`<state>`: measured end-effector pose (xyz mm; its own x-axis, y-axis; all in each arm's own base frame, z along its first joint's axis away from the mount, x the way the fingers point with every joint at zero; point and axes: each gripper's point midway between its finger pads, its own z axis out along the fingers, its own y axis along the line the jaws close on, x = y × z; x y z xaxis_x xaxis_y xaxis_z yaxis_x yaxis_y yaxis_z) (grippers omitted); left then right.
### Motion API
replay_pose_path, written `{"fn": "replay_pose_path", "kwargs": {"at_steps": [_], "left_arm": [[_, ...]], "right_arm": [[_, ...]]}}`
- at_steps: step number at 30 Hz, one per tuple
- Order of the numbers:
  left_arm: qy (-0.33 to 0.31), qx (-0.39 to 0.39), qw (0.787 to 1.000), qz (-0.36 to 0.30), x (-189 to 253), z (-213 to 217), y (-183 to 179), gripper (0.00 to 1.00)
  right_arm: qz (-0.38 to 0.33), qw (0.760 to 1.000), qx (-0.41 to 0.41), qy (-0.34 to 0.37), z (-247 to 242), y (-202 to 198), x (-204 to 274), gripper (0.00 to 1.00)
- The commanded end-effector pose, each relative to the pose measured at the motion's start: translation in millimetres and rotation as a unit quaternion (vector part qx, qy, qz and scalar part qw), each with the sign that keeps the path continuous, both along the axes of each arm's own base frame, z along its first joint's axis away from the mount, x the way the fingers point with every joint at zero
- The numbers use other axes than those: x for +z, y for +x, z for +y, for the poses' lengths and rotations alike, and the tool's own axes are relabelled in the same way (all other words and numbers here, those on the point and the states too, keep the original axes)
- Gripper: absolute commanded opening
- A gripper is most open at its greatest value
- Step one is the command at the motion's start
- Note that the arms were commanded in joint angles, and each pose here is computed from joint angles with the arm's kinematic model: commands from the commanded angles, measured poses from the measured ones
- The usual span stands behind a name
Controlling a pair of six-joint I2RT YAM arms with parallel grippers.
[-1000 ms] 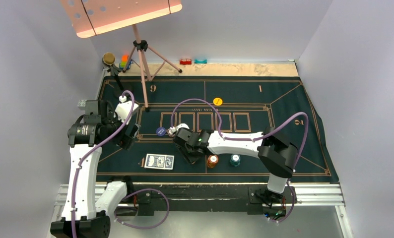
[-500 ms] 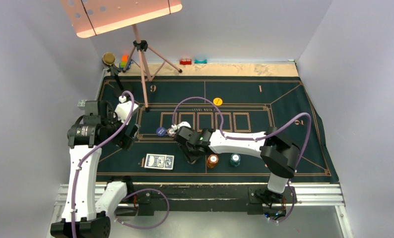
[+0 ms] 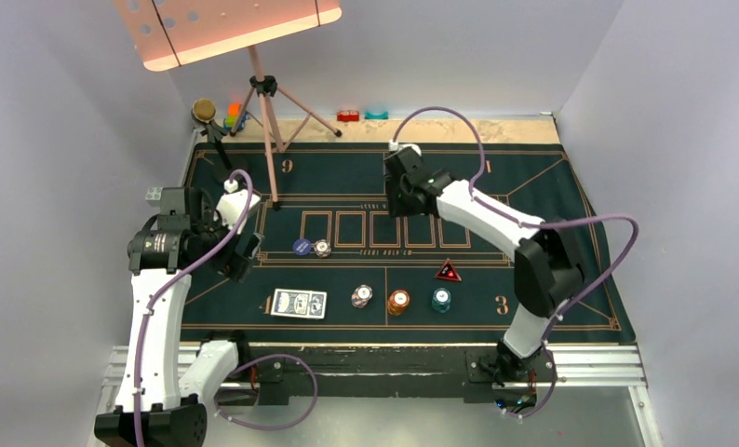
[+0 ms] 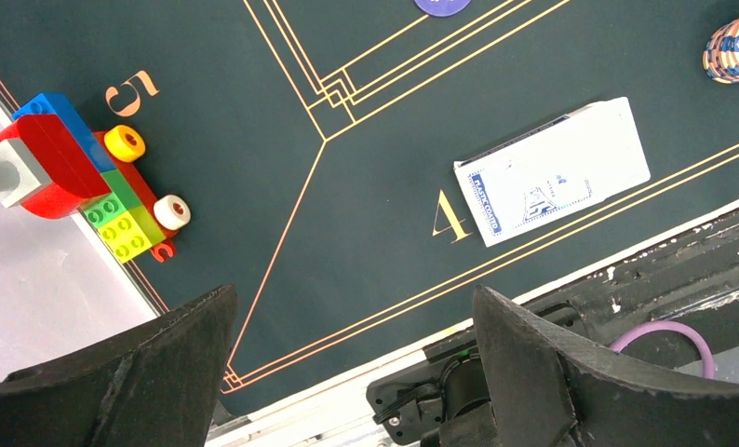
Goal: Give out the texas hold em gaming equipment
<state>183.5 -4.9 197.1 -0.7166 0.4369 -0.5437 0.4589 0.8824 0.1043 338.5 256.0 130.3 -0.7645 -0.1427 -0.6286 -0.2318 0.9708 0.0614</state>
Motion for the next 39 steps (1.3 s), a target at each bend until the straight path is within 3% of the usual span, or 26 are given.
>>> {"fn": "replay_pose_path", "kwargs": {"at_steps": [1,7,14,15,18,20,25,31,36,39], "left_arm": [[0.0,-0.016,1.0,-0.014,10.4,-2.8,3.3,1.0],[0.004,-0.017,1.0,-0.011,8.4,-1.4,4.1,1.0],[0.001,-0.018,1.0,-0.012,8.7,-2.6,4.0,1.0],[0.001,-0.018,1.0,-0.012,8.6,-2.8,4.1,1.0],[-0.002,-0.017,1.0,-0.011,8.4,-3.3,4.0,1.0],[-0.001,-0.018,1.0,-0.01,8.3,-3.4,3.2,1.0],[-0.002,-0.017,1.0,-0.011,8.1,-3.4,2.8,1.0],[0.0,-0.015,1.0,-0.015,9.6,-2.8,2.1,1.0],[-0.005,-0.015,1.0,-0.011,8.2,-4.5,1.8,1.0],[-0.006,-0.016,1.0,-0.004,4.7,-4.8,1.5,1.0]], "right_arm": [[-0.007,0.996,-0.081,-0.028,-48.3,54.5,-16.5,0.0],[0.003,0.989,-0.141,-0.039,-88.8,103.8,-40.8,0.0],[0.023,0.987,-0.149,-0.053,-99.7,124.1,-66.9,0.0],[0.027,0.987,-0.149,-0.053,-99.5,124.6,-71.0,0.08],[0.038,0.987,-0.15,-0.052,-98.7,121.8,-76.1,0.45],[0.034,0.986,-0.156,-0.051,-100.9,119.3,-71.1,0.64],[-0.009,0.986,-0.159,-0.041,-100.0,107.3,-26.7,0.84],[-0.059,0.997,-0.037,-0.02,-20.7,37.7,30.3,0.91],[-0.026,0.995,0.096,-0.01,52.2,-60.7,8.8,0.96],[0.0,0.99,0.138,0.011,70.9,-100.8,-9.0,0.97]]}}
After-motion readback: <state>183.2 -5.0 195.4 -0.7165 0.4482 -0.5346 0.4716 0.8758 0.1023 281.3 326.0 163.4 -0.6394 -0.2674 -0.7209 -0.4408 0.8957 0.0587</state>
